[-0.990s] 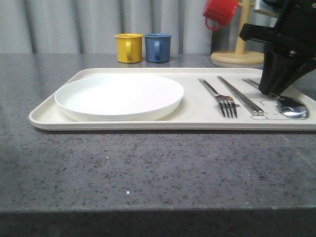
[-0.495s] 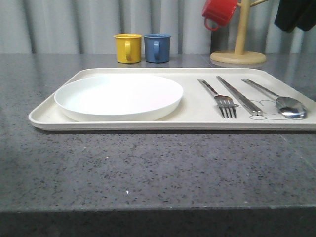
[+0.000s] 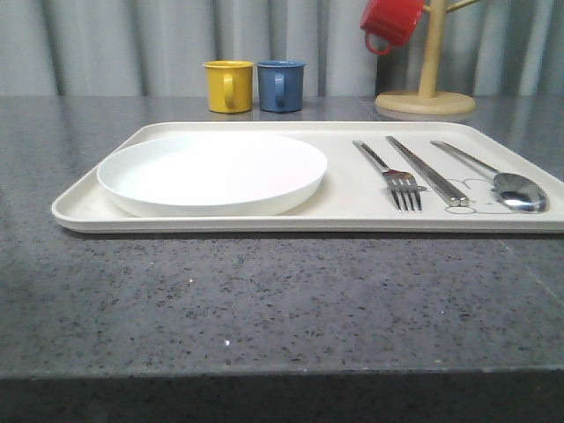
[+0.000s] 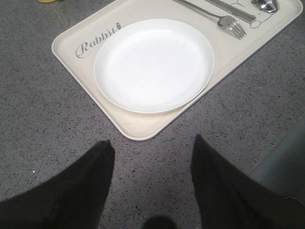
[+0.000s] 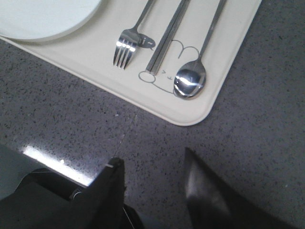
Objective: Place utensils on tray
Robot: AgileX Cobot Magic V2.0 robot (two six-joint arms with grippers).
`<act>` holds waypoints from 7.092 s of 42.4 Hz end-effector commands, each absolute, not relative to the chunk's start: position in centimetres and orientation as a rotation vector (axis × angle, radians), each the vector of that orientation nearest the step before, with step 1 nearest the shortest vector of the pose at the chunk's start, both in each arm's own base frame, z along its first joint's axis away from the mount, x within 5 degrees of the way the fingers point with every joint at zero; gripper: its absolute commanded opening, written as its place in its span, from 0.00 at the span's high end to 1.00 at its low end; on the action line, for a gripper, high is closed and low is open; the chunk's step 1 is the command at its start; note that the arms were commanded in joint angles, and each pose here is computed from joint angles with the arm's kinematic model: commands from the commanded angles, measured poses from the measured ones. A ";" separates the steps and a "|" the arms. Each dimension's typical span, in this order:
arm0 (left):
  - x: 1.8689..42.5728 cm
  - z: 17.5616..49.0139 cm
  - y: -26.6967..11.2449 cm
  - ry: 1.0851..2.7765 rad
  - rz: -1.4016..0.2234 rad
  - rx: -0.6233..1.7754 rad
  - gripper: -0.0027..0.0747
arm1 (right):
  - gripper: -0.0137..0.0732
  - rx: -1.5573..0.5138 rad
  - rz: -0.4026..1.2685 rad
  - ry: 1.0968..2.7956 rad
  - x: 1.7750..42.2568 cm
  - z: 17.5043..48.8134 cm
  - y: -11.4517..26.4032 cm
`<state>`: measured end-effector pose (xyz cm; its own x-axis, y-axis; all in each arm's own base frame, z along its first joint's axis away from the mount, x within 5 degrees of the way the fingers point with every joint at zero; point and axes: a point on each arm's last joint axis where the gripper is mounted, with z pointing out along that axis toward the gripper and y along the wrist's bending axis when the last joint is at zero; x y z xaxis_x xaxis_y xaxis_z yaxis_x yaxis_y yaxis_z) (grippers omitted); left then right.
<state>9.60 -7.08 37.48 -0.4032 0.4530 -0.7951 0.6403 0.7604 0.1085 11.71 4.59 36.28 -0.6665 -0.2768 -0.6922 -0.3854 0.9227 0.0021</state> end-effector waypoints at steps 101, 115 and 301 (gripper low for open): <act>7.9 31.7 -2.0 1.582 -0.099 0.286 0.99 | 0.97 -0.370 0.245 2.045 4.8 36.2 2.0; 5.8 23.0 -0.4 1.410 -0.047 0.057 0.99 | 0.97 -0.370 0.245 2.045 4.8 36.2 2.0; 5.4 21.4 -0.1 1.419 -0.004 0.024 0.99 | 0.97 0.029 0.057 1.424 5.5 21.1 0.1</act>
<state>5.61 -0.10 21.04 0.0670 0.0331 -0.9972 0.0144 0.9993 0.0342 5.67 0.15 20.24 0.0428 0.0722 -0.9965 -0.0281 0.9971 0.0710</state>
